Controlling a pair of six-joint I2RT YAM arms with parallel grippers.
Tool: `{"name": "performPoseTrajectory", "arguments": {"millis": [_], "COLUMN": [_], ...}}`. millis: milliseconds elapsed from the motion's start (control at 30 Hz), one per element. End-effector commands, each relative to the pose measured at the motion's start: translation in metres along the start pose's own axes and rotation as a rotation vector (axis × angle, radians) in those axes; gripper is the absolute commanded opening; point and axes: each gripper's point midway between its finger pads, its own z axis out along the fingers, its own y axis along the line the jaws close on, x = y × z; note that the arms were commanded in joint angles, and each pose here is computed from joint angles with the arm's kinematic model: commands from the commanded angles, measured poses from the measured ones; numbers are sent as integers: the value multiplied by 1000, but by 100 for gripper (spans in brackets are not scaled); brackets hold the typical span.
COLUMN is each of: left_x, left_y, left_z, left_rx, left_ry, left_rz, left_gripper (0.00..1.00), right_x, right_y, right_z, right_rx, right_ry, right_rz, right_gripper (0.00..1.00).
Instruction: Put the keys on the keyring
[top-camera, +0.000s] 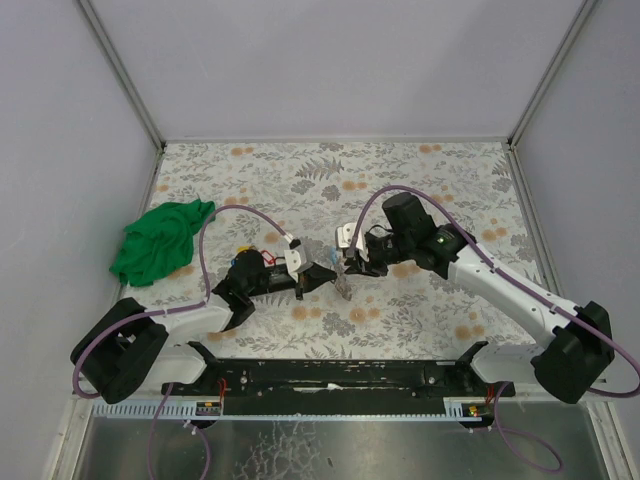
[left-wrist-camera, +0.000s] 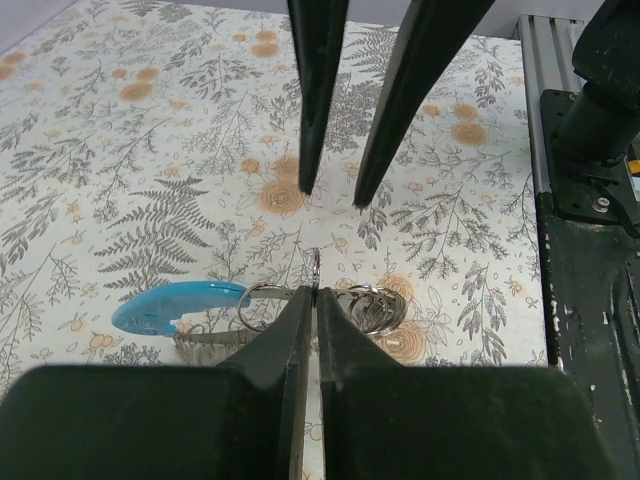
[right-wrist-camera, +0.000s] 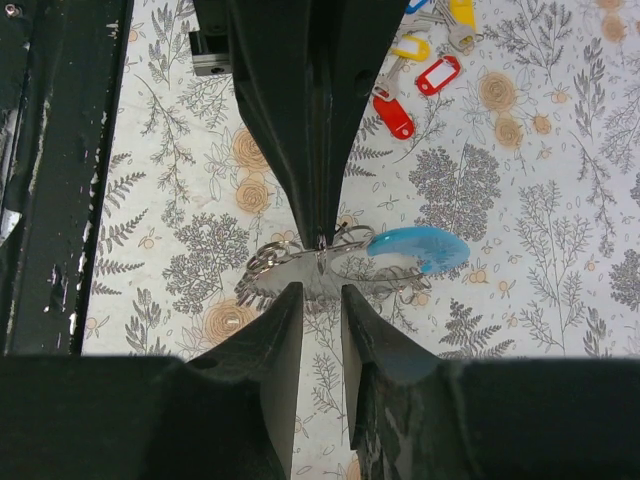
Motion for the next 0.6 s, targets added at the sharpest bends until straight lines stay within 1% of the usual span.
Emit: {"name": "performPoseTrajectory", "arguments": {"millis": [0, 267, 567], "left_x": [-21, -27, -28], "left_y": [5, 3, 1], "left_z": [-2, -4, -5], "left_rx": [-32, -31, -20], "left_ry": [-97, -132, -139], "left_rz": [37, 45, 50], "left_gripper": [0, 0, 0], "right_x": [-4, 1, 1], "right_y": [-8, -4, 2], "right_z": [-6, 8, 19], "right_rx": [62, 7, -62], "right_ry": [-29, -65, -97], "right_rz": [-79, -73, -52], "right_gripper": [29, 28, 26]}}
